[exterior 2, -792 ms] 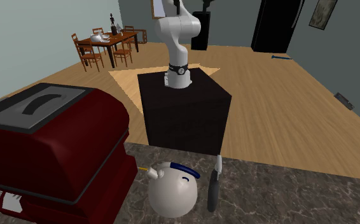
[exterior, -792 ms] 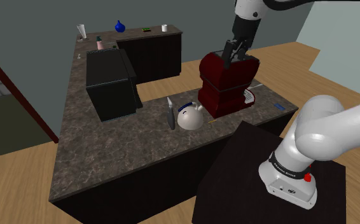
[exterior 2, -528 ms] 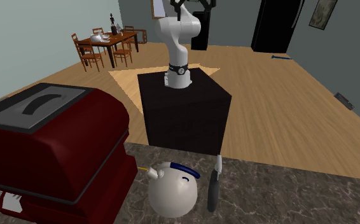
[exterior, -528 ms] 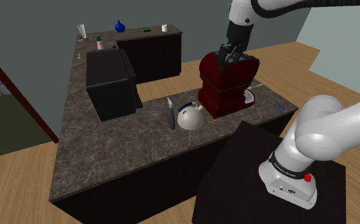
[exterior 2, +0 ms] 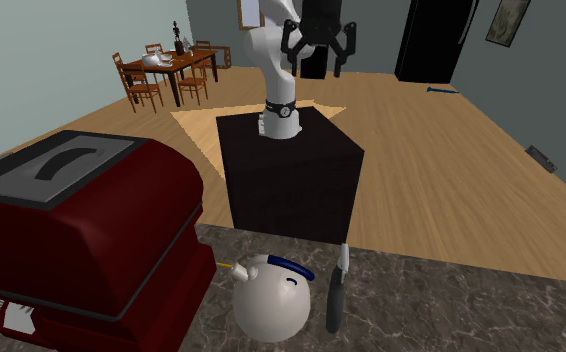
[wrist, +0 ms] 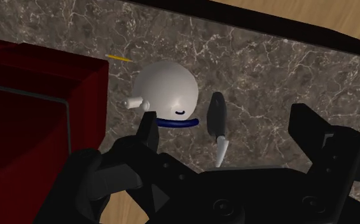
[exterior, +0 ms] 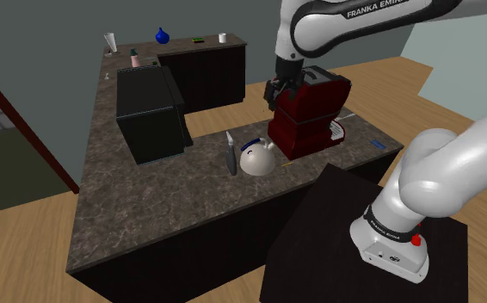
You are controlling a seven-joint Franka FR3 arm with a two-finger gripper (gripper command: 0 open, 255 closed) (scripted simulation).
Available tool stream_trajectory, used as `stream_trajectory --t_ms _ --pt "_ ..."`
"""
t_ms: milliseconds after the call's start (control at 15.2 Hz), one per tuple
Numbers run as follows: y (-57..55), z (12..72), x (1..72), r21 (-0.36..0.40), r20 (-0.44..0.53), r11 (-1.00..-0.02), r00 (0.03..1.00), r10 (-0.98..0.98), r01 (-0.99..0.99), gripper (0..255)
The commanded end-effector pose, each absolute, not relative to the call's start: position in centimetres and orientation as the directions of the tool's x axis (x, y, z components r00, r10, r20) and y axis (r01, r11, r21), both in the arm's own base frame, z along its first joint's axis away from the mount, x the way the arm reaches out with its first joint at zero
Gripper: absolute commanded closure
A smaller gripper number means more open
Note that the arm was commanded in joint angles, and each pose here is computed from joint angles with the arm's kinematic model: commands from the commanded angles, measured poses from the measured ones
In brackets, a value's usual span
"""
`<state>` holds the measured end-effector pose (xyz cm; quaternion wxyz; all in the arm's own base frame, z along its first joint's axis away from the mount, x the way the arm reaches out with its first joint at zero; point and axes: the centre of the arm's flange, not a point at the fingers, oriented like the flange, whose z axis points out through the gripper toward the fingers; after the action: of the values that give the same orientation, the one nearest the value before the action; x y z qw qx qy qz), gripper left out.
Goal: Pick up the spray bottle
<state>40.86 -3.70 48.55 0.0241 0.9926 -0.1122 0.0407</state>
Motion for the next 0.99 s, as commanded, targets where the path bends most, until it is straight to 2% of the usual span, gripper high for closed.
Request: stream_trajectory --t_ms 0,924 --pt "-3.8 46.8 42.7 0.036 0.084 -0.970 0.968 -0.235 -0.239 0" --pt "-4.7 33.8 56.2 0.021 0.059 -0.942 0.941 -0.332 -0.334 0"
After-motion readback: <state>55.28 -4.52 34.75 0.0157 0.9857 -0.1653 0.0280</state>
